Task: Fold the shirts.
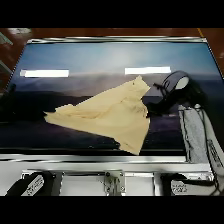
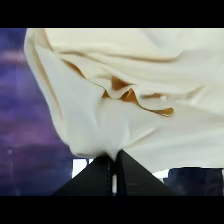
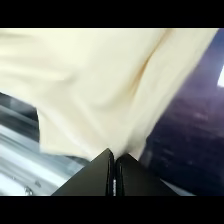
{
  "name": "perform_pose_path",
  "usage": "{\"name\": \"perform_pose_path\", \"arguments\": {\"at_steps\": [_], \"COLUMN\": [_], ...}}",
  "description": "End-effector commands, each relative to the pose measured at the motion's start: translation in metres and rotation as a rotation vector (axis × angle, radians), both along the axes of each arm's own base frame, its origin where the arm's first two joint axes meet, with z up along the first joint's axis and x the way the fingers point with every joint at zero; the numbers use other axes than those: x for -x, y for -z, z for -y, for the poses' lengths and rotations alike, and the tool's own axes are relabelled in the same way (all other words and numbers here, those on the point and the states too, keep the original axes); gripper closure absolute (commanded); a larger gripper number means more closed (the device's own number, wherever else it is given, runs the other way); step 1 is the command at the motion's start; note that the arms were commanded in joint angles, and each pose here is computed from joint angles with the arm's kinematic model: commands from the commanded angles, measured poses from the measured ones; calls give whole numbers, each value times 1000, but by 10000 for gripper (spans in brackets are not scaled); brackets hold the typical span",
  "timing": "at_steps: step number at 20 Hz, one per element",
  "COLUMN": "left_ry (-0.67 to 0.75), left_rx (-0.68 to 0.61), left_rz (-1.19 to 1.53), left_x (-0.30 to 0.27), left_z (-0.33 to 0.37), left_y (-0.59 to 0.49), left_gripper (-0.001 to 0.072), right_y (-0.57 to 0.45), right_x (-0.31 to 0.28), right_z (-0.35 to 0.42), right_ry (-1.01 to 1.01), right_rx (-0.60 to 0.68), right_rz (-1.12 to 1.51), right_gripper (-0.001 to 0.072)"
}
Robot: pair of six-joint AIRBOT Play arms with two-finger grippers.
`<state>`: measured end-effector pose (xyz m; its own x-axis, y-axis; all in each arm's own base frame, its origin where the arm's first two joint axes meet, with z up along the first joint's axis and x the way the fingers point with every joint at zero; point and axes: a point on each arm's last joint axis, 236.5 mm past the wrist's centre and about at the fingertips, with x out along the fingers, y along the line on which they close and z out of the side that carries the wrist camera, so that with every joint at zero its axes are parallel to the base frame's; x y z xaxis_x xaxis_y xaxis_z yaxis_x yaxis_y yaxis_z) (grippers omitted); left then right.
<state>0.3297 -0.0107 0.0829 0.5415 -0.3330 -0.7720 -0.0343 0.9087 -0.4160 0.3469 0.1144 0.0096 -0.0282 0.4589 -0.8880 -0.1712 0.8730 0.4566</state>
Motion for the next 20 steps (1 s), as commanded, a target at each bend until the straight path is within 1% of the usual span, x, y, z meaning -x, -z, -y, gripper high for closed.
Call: {"name": "perform_pose_path", "arguments": {"at_steps": [1, 2, 3, 4, 5, 6, 8, 10, 12, 14, 17, 20], "left_ry": [-55, -72, -95, -112, -130, -145, -135, -121, -118, -89, -56, -41], "left_rx": [-118, -163, -207, -240, -249, -226, -214, -255, -290, -312, -321, -325], "left_rz": [485, 663, 855, 1013, 1133, 1209, 1280, 1293, 1190, 1052, 950, 865], "left_x": [3, 21, 50, 82, 114, 145, 189, 211, 214, 211, 211, 207], "left_z": [0, 3, 10, 17, 26, 36, 54, 61, 59, 59, 61, 59], "left_y": [-193, -259, -326, -378, -416, -442, -464, -467, -445, -412, -386, -365], "left_gripper": [672, 672, 672, 672, 672, 672, 672, 672, 672, 672, 672, 672], "right_y": [-180, -256, -326, -396, -448, -489, -525, -532, -528, -514, -483, -454], "right_x": [-24, -22, -10, 13, 42, 74, 124, 158, 183, 198, 206, 198], "right_z": [8, 13, 20, 30, 39, 48, 65, 80, 92, 98, 100, 100], "right_ry": [22, 62, 107, 171, 231, 285, 345, 375, 394, 401, 374, 343], "right_rx": [2, 4, 11, 19, 12, 13, 68, 145, 213, 251, 286, 307], "right_rz": [566, 805, 1029, 1245, 1407, 1535, 1656, 1698, 1698, 1655, 1535, 1408], "right_gripper": [649, 649, 649, 649, 649, 649, 649, 649, 649, 649, 649, 649]}}
